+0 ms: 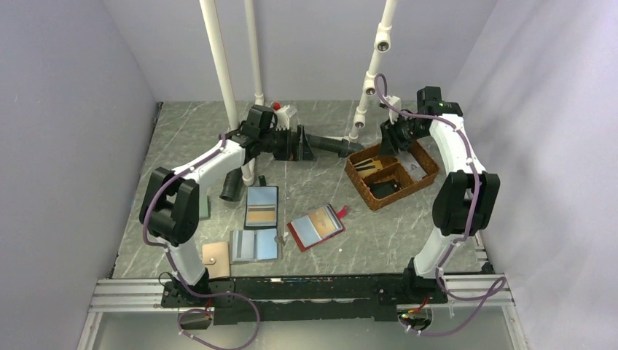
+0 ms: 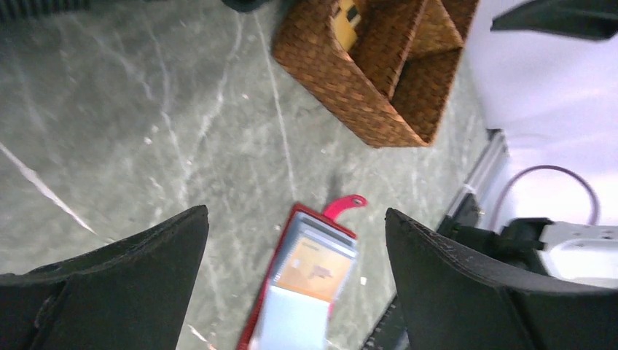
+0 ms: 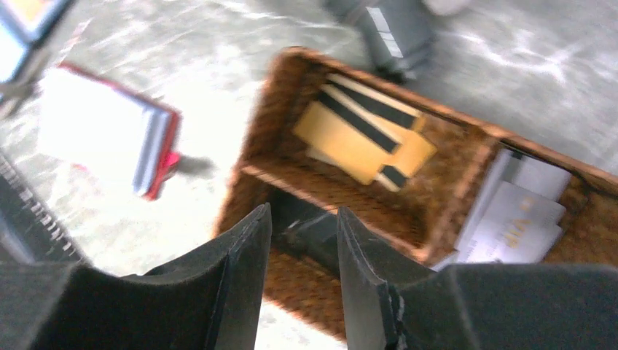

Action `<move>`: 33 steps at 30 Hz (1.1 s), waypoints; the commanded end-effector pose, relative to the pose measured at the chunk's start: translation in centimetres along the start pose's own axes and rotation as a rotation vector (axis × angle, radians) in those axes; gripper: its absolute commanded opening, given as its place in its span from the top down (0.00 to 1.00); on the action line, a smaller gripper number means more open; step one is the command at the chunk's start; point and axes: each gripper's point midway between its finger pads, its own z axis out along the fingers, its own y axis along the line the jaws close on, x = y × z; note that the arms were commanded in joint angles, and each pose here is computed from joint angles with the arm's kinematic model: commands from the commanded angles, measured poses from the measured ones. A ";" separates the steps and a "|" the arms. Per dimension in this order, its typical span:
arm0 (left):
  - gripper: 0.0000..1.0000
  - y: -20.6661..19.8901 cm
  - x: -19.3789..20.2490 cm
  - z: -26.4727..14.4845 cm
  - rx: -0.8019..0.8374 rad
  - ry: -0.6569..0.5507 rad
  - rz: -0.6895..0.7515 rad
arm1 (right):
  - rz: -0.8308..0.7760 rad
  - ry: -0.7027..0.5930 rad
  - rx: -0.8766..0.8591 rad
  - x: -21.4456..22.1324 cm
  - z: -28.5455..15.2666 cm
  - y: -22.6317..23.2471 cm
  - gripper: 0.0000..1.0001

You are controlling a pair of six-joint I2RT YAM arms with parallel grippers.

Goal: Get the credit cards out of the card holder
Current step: Place the credit card in the storage box.

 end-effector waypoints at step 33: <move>0.28 -8.8 17.9 -1.1 -0.216 0.015 -0.437 | 0.138 -0.182 -0.310 6.0 -0.9 20.1 0.62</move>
